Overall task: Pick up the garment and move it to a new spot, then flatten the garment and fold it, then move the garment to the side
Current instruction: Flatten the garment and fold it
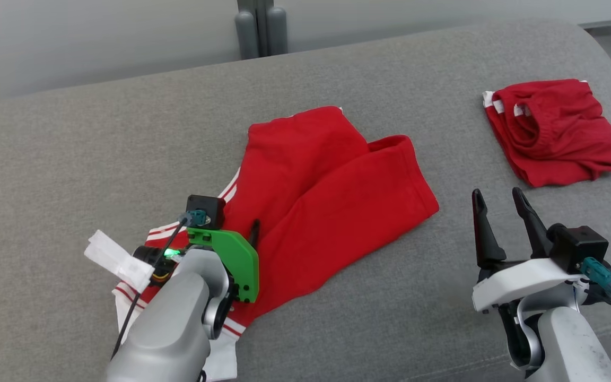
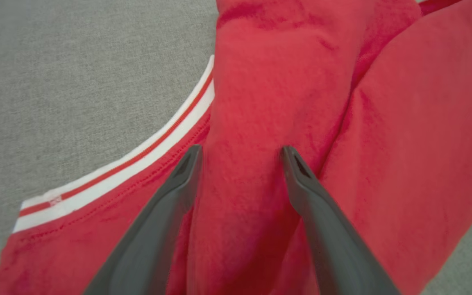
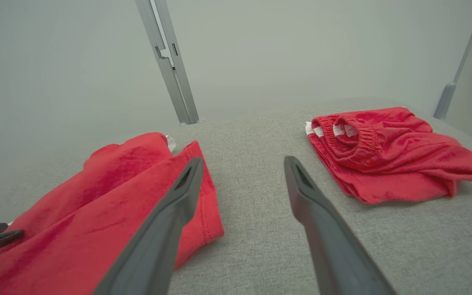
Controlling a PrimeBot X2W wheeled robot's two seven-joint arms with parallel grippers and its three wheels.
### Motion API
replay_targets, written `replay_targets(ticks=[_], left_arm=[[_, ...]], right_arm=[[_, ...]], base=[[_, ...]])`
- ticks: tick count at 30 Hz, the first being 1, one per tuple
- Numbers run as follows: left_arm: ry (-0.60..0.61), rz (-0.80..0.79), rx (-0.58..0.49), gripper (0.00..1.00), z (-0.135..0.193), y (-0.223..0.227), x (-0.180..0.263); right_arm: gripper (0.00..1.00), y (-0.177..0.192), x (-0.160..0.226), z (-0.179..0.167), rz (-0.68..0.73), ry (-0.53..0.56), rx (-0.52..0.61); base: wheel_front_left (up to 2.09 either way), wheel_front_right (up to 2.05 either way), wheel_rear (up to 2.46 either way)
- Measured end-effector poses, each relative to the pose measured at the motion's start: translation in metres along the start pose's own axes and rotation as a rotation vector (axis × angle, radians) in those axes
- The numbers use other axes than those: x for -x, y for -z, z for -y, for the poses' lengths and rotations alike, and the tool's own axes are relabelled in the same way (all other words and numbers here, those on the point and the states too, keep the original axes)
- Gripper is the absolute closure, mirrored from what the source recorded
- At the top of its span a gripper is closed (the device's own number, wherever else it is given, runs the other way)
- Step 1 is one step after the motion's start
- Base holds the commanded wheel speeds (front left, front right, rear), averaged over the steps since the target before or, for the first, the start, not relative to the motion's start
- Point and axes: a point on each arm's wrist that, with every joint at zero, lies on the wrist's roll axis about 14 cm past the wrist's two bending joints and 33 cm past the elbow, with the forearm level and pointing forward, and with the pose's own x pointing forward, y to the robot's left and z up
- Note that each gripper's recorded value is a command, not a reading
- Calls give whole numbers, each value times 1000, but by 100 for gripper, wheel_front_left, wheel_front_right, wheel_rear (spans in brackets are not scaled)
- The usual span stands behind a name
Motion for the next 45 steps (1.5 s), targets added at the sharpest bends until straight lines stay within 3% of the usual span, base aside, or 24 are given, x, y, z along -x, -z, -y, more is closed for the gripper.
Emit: replay_targets(ticks=[3,5,6,10,19,28,29,30,31,45], left_arm=[[6,-41,-6,0,0,7,-12],[11,-61,-17,75,1,10,-19],[13,-59,-19,100,1,10,-22],[5,-6,-25,100,1,-3,-33],[-135,245,-66,100,-27,-75,-51],[-223,264,-58,100,-54,-82,-65],[-225,259,-57,66,-55,-80,-66],[-225,256,-57,4,-55,-79,-66],[-225,259,-56,0,-55,-79,-66],[-174,421,12,0,-36,-94,-19]], right_arm=[[0,6,3,10,-16,31,5],[0,8,4,15,-22,44,8],[0,9,5,17,-23,51,8],[0,11,8,27,-28,81,13],[0,18,12,36,-49,105,22],[0,24,14,47,-70,138,30],[0,24,14,48,-72,142,31],[0,25,14,49,-72,145,31],[0,25,14,50,-72,148,32],[0,10,-1,27,-11,74,32]], base=[[0,0,0],[0,0,0],[0,0,0],[0,0,0],[0,0,0],[0,0,0],[0,0,0],[0,0,0],[0,0,0],[0,0,0]])
